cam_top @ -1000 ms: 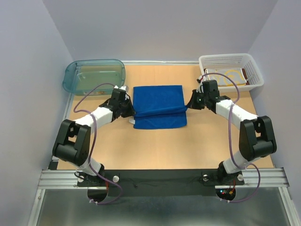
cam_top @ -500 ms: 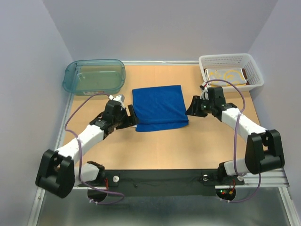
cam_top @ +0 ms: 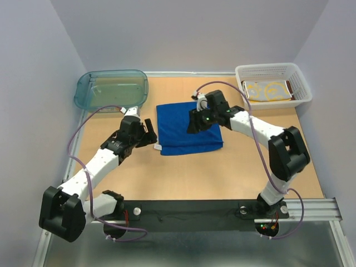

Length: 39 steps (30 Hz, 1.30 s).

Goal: Fold and stack the towels
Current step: Fold the towel

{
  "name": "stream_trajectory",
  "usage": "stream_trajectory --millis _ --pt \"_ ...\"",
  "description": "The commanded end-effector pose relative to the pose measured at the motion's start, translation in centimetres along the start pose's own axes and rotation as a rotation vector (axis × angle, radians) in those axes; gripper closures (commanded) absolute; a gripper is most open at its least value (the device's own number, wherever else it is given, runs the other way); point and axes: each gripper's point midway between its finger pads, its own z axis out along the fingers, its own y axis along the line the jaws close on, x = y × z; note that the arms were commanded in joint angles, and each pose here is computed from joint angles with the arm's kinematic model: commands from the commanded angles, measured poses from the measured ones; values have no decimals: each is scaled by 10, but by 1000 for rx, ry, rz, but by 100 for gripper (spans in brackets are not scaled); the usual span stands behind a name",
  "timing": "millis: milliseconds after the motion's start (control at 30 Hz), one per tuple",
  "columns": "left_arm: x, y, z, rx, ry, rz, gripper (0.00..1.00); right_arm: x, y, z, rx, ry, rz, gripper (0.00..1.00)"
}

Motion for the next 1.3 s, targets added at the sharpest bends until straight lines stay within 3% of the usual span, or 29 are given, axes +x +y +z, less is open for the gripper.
stream_trajectory --millis 0,200,400,1000,1167,1267 --pt "-42 7 -17 -46 -157 57 13 -18 11 26 -38 5 -144 42" --pt "-30 14 -14 -20 -197 49 14 8 18 69 -117 104 -221 37" --pt "-38 17 -13 -53 -210 57 14 40 32 78 -175 174 -264 38" --pt "-26 7 -11 8 -163 1 14 93 73 39 -182 235 -343 42" --pt "3 -3 -5 68 -61 -129 18 101 67 23 -119 243 -320 43" --pt "17 -13 -3 105 -2 -158 23 88 47 10 41 185 -301 43"
